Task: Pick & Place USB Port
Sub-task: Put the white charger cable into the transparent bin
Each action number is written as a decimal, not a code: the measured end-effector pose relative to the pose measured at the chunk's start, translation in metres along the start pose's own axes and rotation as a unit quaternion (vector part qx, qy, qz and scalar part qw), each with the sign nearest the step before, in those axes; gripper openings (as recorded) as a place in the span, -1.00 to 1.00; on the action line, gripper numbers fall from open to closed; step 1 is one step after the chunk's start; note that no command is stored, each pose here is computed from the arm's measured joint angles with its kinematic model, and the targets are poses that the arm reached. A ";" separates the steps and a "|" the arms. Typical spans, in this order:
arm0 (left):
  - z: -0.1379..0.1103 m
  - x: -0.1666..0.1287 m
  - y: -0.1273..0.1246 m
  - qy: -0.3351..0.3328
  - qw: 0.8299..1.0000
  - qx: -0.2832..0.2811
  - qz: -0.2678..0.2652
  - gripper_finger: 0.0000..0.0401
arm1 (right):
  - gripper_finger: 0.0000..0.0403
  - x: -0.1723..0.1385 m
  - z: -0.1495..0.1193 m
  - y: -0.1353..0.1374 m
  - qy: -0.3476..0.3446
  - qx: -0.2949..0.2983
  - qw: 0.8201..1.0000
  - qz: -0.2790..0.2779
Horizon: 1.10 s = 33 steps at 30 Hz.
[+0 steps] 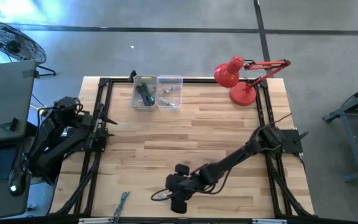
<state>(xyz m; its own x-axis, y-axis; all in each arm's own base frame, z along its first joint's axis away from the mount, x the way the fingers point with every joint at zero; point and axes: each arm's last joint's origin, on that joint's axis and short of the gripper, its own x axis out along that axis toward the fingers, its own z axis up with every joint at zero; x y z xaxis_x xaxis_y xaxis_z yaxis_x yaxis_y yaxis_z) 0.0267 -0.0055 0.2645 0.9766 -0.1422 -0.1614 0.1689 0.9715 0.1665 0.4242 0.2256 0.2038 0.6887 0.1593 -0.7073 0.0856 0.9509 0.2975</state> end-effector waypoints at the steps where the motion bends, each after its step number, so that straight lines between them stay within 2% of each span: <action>1: 0.000 0.000 0.000 0.000 1.000 0.002 0.003 0.10 | 0.01 0.004 -0.003 -0.001 0.004 0.000 1.000 -0.002; 8: 0.000 0.000 0.000 0.000 1.000 0.003 0.005 0.10 | 0.01 0.030 -0.018 -0.008 0.028 -0.003 1.000 -0.013; 20: -0.001 0.000 0.002 0.008 1.000 0.015 0.020 0.10 | 0.01 0.034 -0.022 -0.012 0.044 0.007 0.999 -0.031; 33: -0.001 0.000 0.002 0.011 0.999 0.018 0.027 0.10 | 0.01 0.045 -0.028 -0.006 0.051 0.015 0.998 0.018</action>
<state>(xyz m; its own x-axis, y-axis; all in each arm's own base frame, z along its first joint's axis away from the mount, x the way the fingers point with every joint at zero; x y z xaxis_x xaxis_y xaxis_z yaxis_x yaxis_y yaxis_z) 0.0272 -0.0036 0.2637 0.9813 -0.0842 -0.1731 0.1203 0.9703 0.2100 0.4343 0.2347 0.1522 0.6156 0.2207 -0.7565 0.0841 0.9361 0.3415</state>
